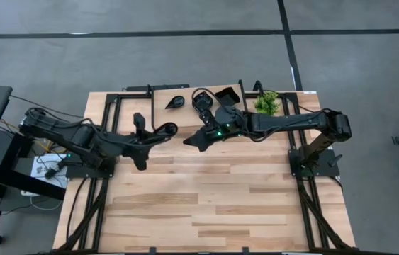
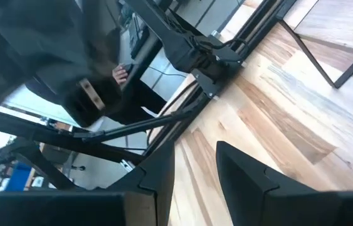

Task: Pick & Place Mini shaped plates
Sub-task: Stack the black drop shaped plate on the black drop shaped plate on the shelf

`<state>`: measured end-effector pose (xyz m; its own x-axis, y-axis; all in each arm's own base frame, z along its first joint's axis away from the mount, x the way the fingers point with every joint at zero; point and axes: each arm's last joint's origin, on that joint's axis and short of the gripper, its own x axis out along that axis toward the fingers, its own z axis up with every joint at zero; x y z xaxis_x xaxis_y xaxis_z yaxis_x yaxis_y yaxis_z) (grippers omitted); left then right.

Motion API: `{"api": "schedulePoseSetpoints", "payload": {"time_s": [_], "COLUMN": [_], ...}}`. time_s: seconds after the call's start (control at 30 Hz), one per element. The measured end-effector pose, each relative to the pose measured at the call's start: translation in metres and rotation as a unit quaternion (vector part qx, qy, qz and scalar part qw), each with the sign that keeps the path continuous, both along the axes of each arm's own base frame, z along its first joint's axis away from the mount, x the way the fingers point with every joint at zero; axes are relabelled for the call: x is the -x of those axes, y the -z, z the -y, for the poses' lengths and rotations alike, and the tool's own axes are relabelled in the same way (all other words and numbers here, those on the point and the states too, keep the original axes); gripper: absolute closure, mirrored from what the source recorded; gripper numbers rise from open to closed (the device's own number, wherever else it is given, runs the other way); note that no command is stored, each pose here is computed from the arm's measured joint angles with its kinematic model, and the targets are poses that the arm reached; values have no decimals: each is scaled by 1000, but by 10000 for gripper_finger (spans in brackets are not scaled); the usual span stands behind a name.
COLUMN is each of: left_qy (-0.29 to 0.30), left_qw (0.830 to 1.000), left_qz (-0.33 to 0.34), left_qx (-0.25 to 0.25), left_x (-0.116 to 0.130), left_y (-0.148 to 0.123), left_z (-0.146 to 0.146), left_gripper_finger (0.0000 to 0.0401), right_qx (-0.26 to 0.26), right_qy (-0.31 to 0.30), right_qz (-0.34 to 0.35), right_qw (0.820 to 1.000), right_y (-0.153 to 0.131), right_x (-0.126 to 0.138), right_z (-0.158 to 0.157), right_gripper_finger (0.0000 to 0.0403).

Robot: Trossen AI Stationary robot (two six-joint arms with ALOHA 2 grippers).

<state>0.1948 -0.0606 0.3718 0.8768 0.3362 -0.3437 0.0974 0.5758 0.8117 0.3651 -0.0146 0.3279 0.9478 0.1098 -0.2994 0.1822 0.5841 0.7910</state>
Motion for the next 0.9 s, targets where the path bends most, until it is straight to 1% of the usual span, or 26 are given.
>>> {"api": "schedulePoseSetpoints", "payload": {"time_s": [0.3,0.47,0.57,0.67,0.73,0.8,0.9], "left_qy": [0,8,29,37,32,31,35], "left_qw": [1000,1000,999,999,999,998,996], "left_qz": [25,18,12,8,6,6,6], "left_qx": [8,-11,6,29,38,54,79], "left_x": [14,15,12,8,6,4,0], "left_y": [-10,-10,-9,-9,-9,-8,-8], "left_z": [-7,-7,-11,-20,-29,-38,-53], "left_gripper_finger": [393,391,393,392,392,393,394], "right_qx": [10,10,28,74,124,177,256], "right_qy": [-3,-18,-28,-37,-34,-15,33], "right_qz": [3,-8,-10,-3,5,14,-23], "right_qw": [1000,1000,999,997,992,984,966], "right_y": [-1,0,-6,-18,-30,-44,-56], "right_x": [1,3,9,23,38,54,85], "right_z": [0,-3,-6,-9,-15,-22,-33], "right_gripper_finger": [290,290,290,290,290,290,290]}}
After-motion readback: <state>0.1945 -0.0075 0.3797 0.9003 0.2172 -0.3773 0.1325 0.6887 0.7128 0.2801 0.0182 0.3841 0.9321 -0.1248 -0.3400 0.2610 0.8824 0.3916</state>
